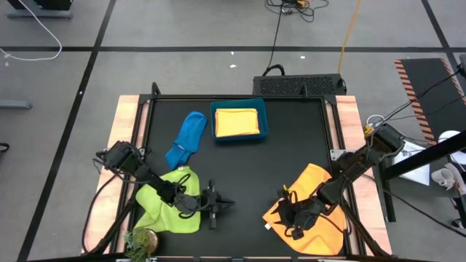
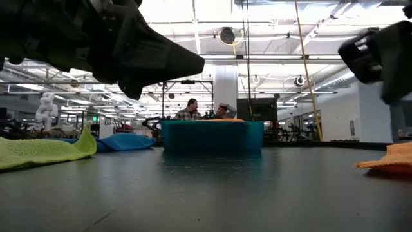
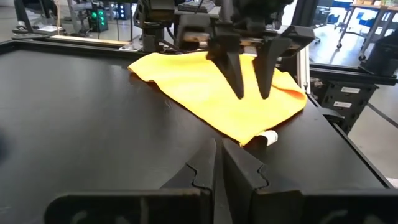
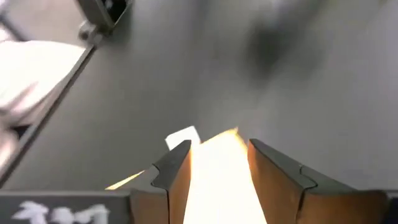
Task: Fold microfiber towels
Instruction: Fold the orange microfiber cloth
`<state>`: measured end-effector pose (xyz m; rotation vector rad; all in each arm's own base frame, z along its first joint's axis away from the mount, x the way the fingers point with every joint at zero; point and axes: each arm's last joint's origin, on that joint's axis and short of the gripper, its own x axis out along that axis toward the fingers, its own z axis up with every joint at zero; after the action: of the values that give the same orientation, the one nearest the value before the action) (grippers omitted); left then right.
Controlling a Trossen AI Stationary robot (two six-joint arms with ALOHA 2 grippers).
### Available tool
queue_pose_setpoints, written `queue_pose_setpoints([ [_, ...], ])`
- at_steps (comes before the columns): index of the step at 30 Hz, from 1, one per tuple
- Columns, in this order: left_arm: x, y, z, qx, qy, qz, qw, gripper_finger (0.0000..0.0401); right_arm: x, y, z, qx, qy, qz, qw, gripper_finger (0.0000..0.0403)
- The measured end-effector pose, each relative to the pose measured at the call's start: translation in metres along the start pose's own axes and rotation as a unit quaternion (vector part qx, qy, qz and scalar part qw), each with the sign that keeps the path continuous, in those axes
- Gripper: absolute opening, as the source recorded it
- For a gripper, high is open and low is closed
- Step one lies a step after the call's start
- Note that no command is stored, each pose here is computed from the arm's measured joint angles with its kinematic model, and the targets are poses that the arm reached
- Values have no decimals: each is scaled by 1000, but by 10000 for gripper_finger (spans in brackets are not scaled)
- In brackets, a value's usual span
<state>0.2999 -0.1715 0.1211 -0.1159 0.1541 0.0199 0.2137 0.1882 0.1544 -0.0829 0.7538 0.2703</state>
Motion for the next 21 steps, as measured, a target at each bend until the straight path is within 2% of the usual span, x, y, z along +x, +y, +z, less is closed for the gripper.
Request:
queue_pose_setpoints([
  [4, 1, 2, 0, -1, 0, 3, 1000, 26, 1, 1, 0, 33, 23, 53, 998, 152],
  [8, 2, 4, 1, -5, -1, 6, 1000, 26, 1, 0, -5, 57, 32, 51, 997, 163],
  [16, 4, 0, 4, -8, 0, -22, 1000, 26, 3, -16, -27, 123, 115, -8, 986, 163],
  [21, 9, -5, 11, 11, -11, -33, 999, 26, 3, -27, -31, 156, 149, -43, 976, 160],
])
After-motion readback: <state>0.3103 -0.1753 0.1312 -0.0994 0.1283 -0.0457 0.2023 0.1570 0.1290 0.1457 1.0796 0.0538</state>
